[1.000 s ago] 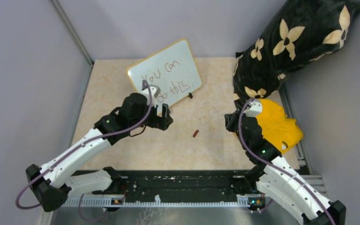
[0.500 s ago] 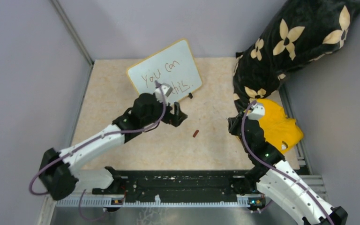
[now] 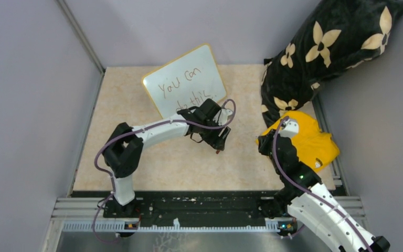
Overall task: Write a sentence on the whiteboard
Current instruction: Pick up the pen cap from the center of the board.
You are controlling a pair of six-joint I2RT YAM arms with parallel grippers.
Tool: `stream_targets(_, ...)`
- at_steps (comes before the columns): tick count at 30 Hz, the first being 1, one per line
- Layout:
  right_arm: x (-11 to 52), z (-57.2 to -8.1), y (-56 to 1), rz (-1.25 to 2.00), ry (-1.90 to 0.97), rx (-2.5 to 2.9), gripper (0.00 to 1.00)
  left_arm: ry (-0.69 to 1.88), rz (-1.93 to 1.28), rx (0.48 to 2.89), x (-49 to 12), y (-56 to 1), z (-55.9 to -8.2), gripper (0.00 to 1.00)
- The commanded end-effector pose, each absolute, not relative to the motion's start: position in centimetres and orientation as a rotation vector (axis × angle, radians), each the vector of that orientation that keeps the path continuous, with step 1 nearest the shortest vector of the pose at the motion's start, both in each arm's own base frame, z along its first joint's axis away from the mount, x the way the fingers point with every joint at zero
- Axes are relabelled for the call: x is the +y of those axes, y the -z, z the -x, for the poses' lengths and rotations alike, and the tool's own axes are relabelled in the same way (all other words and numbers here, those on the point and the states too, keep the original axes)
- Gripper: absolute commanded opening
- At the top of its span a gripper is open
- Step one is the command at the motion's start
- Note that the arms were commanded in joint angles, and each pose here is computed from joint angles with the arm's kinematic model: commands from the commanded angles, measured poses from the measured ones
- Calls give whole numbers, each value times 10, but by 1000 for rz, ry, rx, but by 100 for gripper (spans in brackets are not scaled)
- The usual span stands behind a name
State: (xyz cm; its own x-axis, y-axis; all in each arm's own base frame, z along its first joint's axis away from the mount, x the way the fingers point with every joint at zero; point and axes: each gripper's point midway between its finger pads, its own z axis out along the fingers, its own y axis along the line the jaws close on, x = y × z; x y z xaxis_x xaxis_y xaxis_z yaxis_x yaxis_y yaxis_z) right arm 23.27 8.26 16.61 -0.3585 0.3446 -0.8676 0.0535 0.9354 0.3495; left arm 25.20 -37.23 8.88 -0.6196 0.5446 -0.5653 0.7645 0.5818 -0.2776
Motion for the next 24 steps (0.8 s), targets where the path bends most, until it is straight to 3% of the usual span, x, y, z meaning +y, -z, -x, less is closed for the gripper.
stream_targets(1,81,-234,-194,-309,-337,1860,0,704,-1113,2503,-373,-70,-243,62)
stream_targets(5,79,-233,-196,-309,-327,1857,0,684,-1102,2572,-379,-55,-246,53)
stream_targets(24,81,-229,-192,-334,-379,1838,0,395,-1121,2625,-374,-19,-256,46)
